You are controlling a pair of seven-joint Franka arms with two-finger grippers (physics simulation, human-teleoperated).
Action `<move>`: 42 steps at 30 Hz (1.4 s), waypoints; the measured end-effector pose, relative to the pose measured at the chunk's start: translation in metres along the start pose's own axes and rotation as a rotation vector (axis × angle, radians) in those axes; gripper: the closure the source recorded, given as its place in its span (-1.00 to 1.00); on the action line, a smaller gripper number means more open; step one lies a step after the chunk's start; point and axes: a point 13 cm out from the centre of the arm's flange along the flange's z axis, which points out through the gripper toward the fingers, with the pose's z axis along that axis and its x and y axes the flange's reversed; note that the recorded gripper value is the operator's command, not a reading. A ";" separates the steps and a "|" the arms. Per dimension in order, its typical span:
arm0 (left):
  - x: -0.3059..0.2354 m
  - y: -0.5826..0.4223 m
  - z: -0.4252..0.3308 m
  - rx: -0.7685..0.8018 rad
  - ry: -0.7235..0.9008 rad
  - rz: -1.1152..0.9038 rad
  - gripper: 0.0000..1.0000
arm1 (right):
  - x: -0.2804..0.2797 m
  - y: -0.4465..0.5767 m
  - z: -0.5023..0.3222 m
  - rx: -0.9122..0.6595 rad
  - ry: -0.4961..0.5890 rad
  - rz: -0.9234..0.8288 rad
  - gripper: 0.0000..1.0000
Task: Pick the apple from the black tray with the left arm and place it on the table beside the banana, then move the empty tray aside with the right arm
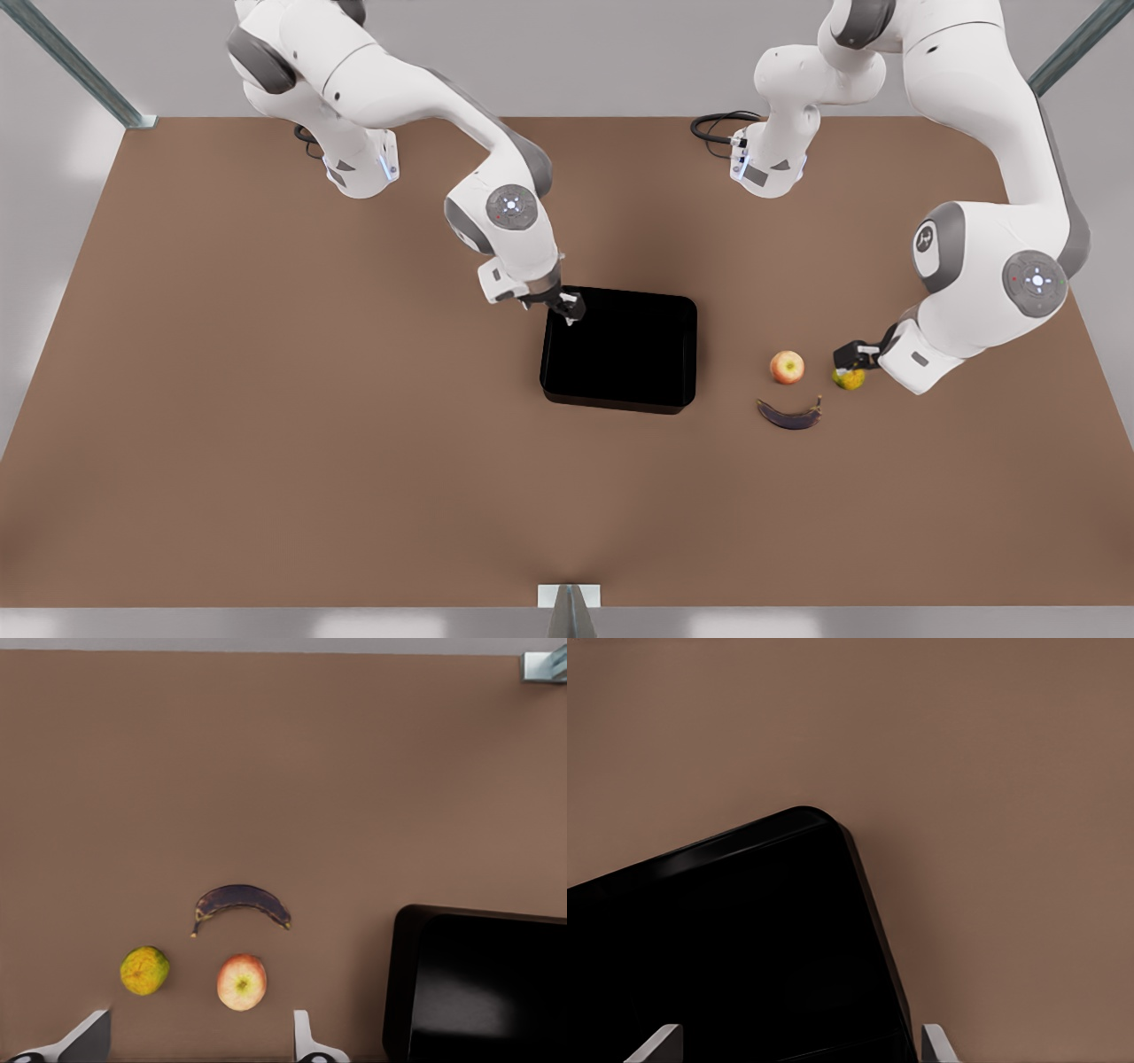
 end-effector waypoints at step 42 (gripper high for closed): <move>0.012 -0.001 0.007 -0.027 0.056 0.101 -1.00 | -0.004 -0.006 0.136 0.034 -0.093 -0.095 0.74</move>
